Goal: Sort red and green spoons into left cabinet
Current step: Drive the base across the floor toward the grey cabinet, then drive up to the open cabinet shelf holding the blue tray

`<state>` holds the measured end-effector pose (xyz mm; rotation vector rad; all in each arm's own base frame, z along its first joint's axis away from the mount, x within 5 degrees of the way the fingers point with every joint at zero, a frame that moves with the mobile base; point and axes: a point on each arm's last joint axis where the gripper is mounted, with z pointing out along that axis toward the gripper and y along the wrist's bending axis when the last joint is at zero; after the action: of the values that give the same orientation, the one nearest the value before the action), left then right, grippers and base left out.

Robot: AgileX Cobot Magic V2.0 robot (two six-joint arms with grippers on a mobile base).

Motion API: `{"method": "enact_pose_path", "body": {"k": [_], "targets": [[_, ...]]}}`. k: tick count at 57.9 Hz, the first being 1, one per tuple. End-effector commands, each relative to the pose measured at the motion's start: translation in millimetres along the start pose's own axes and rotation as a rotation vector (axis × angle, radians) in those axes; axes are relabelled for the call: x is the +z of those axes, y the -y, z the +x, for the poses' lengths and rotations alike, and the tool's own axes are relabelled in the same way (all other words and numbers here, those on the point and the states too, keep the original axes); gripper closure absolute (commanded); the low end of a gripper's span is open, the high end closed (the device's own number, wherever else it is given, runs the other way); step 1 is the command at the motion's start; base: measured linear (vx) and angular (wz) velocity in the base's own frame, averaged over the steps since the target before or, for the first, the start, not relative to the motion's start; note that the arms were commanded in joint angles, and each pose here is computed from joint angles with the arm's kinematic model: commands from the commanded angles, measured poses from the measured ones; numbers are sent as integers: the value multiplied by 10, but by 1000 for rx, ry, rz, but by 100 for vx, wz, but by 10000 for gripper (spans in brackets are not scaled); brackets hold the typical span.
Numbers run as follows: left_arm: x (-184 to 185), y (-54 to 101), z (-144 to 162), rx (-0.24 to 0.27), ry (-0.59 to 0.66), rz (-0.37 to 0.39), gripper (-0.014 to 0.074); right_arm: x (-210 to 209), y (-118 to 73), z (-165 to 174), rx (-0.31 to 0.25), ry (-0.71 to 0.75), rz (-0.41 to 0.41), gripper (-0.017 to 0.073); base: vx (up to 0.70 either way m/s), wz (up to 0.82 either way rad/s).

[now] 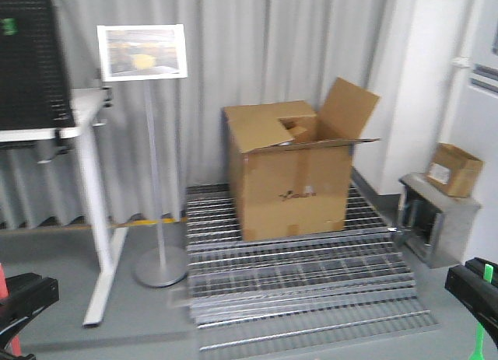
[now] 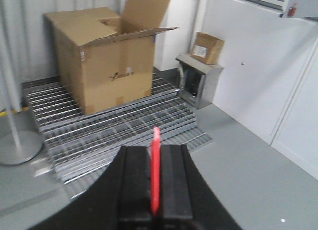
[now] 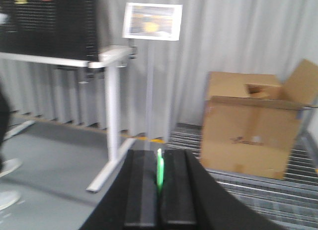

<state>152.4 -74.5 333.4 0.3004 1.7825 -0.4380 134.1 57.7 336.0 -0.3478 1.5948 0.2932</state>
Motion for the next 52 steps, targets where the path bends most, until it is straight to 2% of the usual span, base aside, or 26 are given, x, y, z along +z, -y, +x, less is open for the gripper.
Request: {"method": "enact_pose_path", "body": {"k": [1, 27, 52], "targets": [[-37, 14, -178, -5, 112, 0, 594, -19, -13, -184, -8, 118, -15, 561, 50, -55], [-37, 14, -178, -5, 112, 0, 594, -20, -13, -183, -8, 116, -14, 561, 46, -50], [-37, 14, -179, -5, 113, -1, 594, -19, -12, -176, -8, 110, -13, 561, 46, -26]]}}
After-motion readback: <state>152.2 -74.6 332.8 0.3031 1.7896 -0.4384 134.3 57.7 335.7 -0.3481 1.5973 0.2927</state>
